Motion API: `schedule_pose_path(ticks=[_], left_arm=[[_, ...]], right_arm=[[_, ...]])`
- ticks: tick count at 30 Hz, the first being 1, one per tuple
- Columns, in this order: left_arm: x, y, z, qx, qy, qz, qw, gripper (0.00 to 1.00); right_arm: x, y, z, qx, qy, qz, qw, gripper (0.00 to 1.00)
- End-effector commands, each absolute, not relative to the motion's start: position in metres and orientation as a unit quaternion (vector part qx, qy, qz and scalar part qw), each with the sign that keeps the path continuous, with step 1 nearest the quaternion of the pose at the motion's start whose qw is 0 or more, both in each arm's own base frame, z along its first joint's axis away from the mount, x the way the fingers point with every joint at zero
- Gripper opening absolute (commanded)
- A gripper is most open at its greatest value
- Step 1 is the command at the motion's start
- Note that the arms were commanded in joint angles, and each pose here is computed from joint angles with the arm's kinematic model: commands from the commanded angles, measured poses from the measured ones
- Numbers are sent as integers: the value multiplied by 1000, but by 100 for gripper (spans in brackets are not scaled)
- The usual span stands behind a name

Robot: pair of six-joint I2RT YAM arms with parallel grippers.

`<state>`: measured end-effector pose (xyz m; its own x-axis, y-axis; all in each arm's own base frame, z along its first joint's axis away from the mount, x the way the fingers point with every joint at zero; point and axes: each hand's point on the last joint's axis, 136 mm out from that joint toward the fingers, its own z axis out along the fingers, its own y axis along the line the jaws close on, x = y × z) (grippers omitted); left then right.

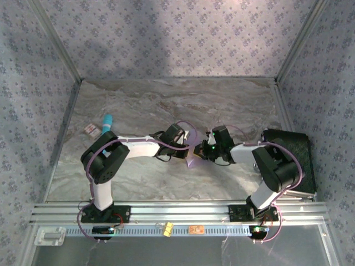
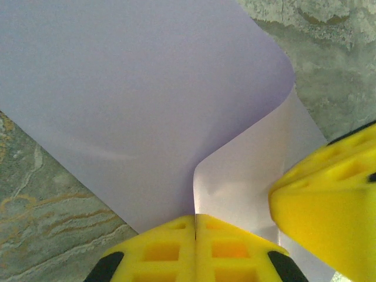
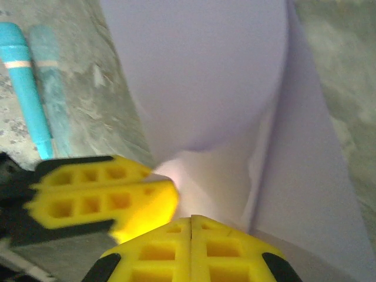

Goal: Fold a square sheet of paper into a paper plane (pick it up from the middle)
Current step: Fold the triangle a second time at the center of the table.

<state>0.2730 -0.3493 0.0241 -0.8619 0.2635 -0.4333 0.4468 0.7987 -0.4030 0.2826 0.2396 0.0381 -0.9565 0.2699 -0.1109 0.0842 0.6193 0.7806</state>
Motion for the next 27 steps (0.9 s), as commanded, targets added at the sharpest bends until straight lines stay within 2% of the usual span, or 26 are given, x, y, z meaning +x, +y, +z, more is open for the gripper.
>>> schedule_pose_path(ticks=[1,5,15,27], left_arm=[[268,-337,10,192,941,-228,162,0],[268,-336,10,193,941,-227,161,0],[266,-333,8,194,942,-225,159,0],[265,-332,7,200,942,-220,155,0]], right_arm=[[297,239,53,92,892,424,127,0],[302,235,42,102,894,420,119,0],[282,209,-5,132,919,361,88,0],[312,227,43,97,898,414,114,0]])
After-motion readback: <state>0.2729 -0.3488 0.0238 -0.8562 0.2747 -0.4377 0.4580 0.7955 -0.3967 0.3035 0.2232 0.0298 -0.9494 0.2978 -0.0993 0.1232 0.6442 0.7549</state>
